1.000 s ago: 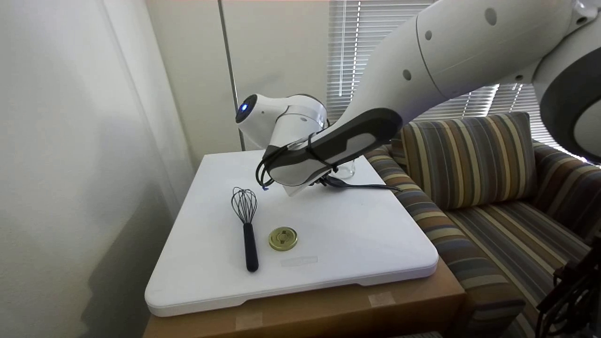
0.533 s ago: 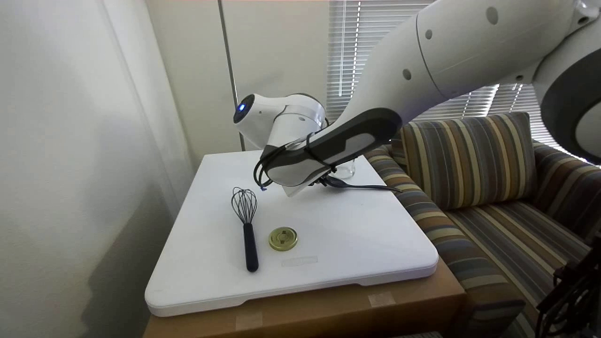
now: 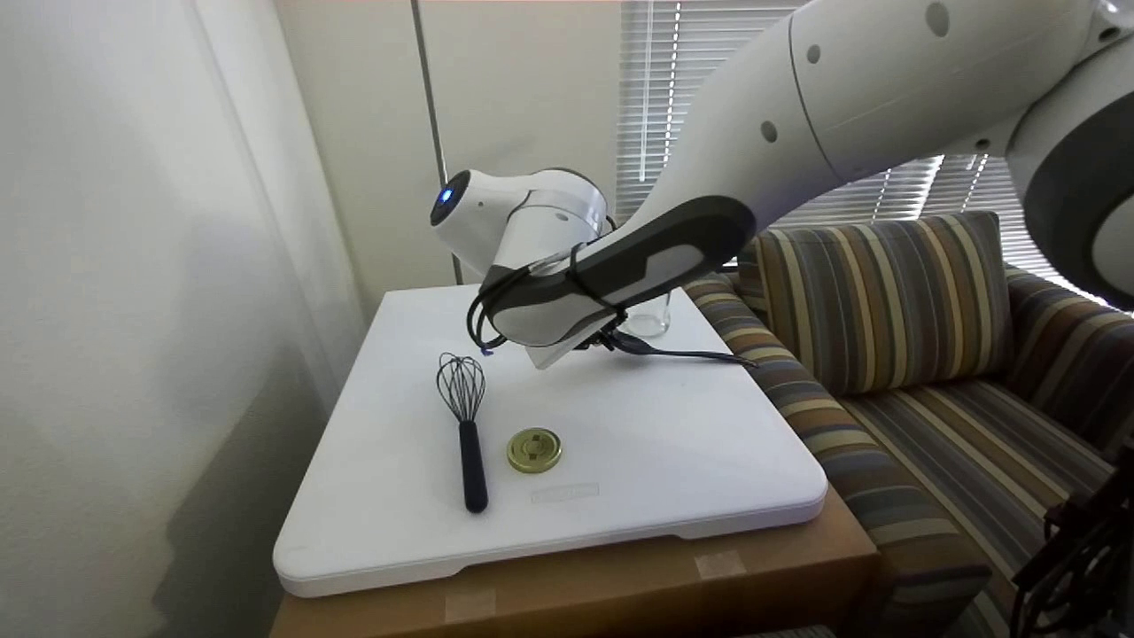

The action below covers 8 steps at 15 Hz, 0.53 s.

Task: Put the spoon in the glass jar

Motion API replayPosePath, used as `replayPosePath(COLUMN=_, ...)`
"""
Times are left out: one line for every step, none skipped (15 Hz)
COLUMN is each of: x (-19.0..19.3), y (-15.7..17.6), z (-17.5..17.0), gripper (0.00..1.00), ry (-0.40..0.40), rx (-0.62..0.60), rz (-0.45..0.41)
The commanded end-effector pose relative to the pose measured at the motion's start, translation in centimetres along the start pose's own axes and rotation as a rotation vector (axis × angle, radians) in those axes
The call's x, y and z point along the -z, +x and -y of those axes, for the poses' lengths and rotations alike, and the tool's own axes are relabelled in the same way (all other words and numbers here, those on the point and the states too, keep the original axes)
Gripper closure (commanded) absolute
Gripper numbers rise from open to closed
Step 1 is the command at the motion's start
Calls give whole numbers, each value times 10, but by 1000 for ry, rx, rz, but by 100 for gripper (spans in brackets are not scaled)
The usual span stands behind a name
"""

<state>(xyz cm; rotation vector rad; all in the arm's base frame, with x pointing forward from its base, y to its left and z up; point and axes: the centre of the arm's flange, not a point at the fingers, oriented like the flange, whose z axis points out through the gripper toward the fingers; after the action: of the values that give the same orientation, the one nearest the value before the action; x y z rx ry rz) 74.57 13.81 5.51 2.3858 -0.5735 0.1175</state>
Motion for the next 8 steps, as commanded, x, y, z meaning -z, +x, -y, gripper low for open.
replayPosePath(x=12, y=8, z=-6, gripper=98, ry=11, rx=21, rz=17)
replayPosePath(x=15, y=9, z=-9, gripper=98, ry=12, rx=23, rz=12)
replayPosePath(x=19, y=11, z=-12, gripper=98, ry=23, rx=31, rz=8)
replayPosePath(x=21, y=12, z=-13, gripper=98, ry=27, rx=35, rz=5)
replayPosePath(x=25, y=15, z=-17, gripper=98, ry=49, rx=55, rz=-1)
replayPosePath(x=29, y=17, z=-20, gripper=98, ry=67, rx=74, rz=-9)
replayPosePath(x=34, y=20, z=-23, gripper=98, ry=70, rx=80, rz=-17)
replayPosePath(x=39, y=22, z=-26, gripper=98, ry=83, rx=96, rz=-25)
